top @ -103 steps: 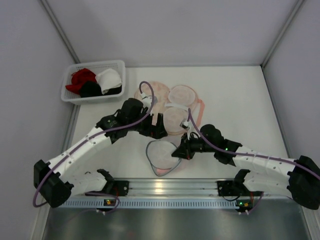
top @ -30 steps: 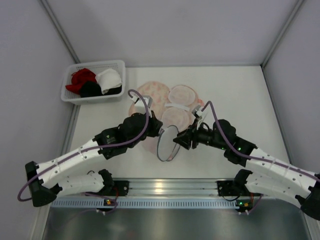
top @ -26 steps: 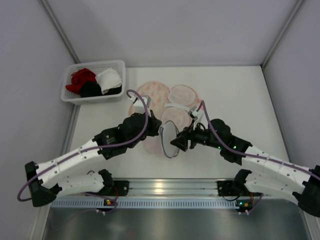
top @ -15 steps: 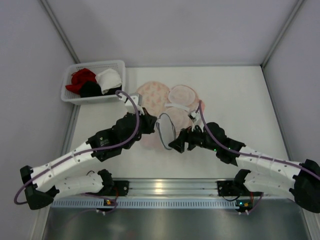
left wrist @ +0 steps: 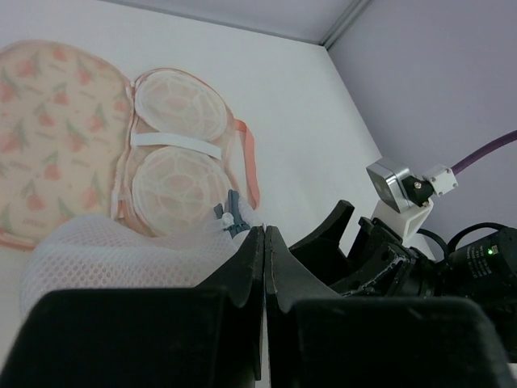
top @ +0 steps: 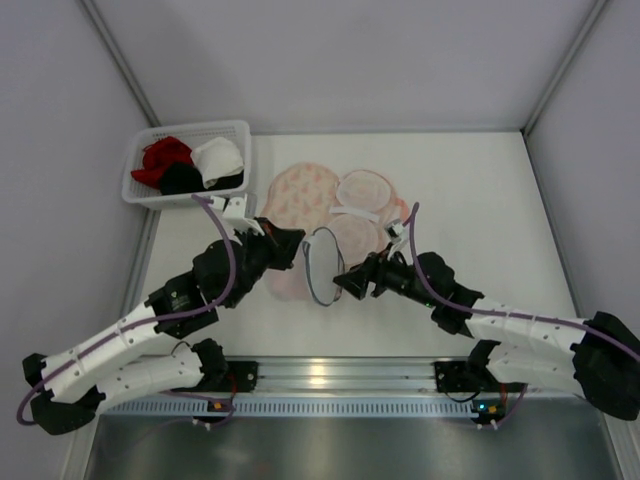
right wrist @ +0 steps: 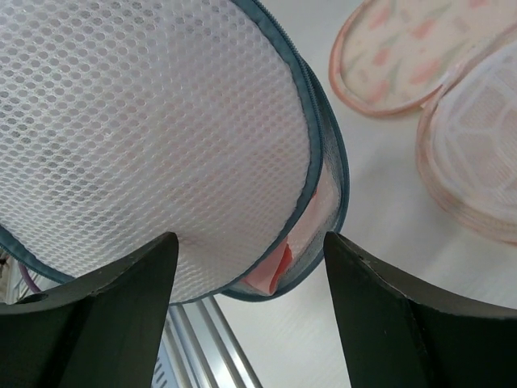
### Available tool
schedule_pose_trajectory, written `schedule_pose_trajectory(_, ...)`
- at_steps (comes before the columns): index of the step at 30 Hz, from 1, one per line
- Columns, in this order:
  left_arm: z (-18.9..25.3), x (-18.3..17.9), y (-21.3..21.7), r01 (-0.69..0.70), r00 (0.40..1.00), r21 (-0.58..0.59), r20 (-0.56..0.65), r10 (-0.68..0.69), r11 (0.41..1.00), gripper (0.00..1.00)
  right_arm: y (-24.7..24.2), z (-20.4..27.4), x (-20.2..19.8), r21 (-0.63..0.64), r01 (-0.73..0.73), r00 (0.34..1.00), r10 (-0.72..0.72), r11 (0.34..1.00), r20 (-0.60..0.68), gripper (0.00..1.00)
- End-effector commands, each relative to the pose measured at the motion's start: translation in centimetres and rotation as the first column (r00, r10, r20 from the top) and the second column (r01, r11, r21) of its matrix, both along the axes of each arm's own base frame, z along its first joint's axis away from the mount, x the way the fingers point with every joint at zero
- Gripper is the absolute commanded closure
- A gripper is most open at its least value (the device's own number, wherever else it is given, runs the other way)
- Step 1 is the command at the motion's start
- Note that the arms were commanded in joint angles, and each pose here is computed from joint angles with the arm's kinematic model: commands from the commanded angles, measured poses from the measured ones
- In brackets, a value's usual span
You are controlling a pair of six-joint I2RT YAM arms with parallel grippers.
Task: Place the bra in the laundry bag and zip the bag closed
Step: Zip the zipper on the laundry bag.
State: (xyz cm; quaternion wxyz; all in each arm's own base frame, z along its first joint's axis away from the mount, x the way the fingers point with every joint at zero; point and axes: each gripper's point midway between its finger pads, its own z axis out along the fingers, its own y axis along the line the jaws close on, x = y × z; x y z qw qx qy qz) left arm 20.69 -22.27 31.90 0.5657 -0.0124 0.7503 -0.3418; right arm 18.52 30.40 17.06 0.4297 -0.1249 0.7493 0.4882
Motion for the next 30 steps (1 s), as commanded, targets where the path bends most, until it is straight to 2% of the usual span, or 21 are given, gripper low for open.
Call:
schedule_pose_trajectory(1,2.5,-0.3,-0.3,0.027,0.998,-0.072,0.061,-0.023,0.997,1.00,1.3,4.1,0.3,0.124,-0.048,0.992,0.033,0.991,0.120,0.27)
schedule_pose_trajectory(4,2.7,-0.5,-0.5,0.048,0.997,-0.070,0.069,-0.043,0.996,1.00,1.6,3.5,0.3,0.132,-0.064,0.992,0.049,0.989,0.113,0.27)
schedule_pose_trajectory(7,2.9,-0.6,-0.5,0.054,0.996,-0.078,0.069,-0.049,0.995,1.00,2.1,4.8,-0.1,0.191,-0.099,0.987,0.072,0.977,0.144,0.25)
schedule_pose_trajectory(12,3.4,-0.7,-0.5,0.063,0.995,-0.093,0.085,-0.055,0.994,1.00,2.4,4.6,0.1,0.194,-0.099,0.987,0.072,0.976,0.141,0.23)
schedule_pose_trajectory(18,4.2,-1.2,-0.9,0.099,0.990,-0.113,0.109,-0.087,0.989,1.00,2.4,4.3,0.3,0.212,-0.101,0.985,0.068,0.972,0.159,0.10)
schedule_pose_trajectory(25,5.2,-1.6,-0.8,0.118,0.988,-0.155,0.117,-0.101,0.981,1.00,2.9,5.5,-0.1,0.274,-0.153,0.972,0.095,0.949,0.213,0.02)
schedule_pose_trajectory(30,5.2,-1.8,-0.9,0.124,0.989,-0.180,0.107,-0.106,0.976,1.00,2.8,6.9,-0.1,0.321,-0.177,0.957,0.087,0.931,0.276,0.01)
